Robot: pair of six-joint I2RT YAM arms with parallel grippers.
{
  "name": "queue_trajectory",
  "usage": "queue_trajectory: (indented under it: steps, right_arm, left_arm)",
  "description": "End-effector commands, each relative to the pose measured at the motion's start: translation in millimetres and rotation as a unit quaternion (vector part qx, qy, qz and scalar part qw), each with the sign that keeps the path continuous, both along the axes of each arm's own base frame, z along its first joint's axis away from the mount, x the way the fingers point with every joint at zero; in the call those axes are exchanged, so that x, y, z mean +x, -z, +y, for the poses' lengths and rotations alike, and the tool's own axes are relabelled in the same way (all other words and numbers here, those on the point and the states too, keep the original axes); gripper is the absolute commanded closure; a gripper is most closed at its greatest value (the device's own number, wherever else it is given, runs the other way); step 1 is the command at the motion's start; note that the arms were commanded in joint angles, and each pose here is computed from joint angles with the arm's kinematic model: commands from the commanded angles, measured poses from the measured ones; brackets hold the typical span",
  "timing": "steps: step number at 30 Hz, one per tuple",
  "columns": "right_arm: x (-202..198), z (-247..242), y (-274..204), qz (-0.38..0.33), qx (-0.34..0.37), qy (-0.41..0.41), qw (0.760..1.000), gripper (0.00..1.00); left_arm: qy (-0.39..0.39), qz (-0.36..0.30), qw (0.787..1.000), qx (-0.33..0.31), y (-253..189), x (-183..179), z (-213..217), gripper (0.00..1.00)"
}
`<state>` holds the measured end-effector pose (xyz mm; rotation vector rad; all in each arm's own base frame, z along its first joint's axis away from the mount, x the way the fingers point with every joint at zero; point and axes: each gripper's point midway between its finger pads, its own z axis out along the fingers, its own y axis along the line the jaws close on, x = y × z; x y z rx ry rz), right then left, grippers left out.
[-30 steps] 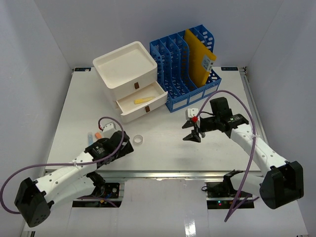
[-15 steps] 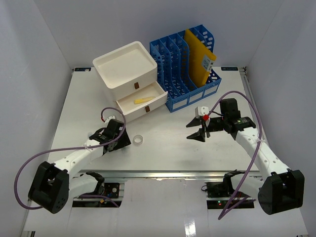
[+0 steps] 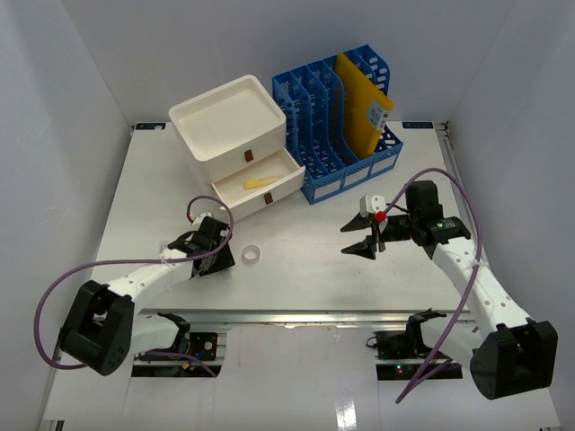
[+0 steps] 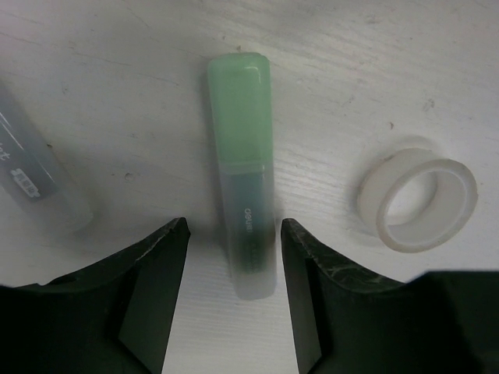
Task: Organize the desk
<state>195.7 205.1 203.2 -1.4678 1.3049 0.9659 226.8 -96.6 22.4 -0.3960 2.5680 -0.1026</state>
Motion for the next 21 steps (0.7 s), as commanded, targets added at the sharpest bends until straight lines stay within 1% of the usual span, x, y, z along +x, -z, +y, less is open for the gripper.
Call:
queue_trajectory:
  steps: [1,5,10,11,13,16,18,21]
  right_arm:
    - [-5.2,-1.2,-15.8,-0.026,0.013,-0.001,1.000,0.39]
    - [-10.6,-0.9,-20.4,-0.028,0.022,-0.008,0.999,0.40]
    - [-12.6,-0.5,-21.2,-0.025,0.025,-0.011,0.999,0.40]
    - [-13.1,-0.5,-21.8,-0.026,0.026,-0.011,0.999,0.40]
    - [-13.4,-0.6,-21.8,-0.027,0.026,-0.012,0.999,0.40]
    - [-12.0,-0.9,-19.2,-0.024,0.024,-0.010,0.999,0.40]
    - [-10.6,-1.2,-16.5,-0.019,0.023,-0.009,1.000,0.40]
    - [-8.3,-1.1,-10.7,-0.008,0.020,-0.007,1.000,0.40]
  left_arm:
    - [-0.005,0.014,1.000,0.020,7.7,1.0,6.2,0.38]
    - [-0.008,0.023,0.999,0.026,12.7,-1.2,8.0,0.46]
    - [-0.014,0.022,1.000,0.017,8.2,-3.2,6.4,0.68]
    - [-0.015,0.019,1.000,0.013,5.9,-3.9,6.5,0.70]
    - [-0.019,0.013,1.000,0.000,0.3,-4.6,3.9,0.77]
    - [-0.026,-0.020,0.999,-0.033,-24.1,-3.8,-0.8,0.85]
    - [-0.022,-0.051,0.996,-0.063,-44.5,-1.8,-6.9,0.89]
    - [0.012,-0.123,0.986,-0.116,-91.6,-0.7,-18.4,0.92]
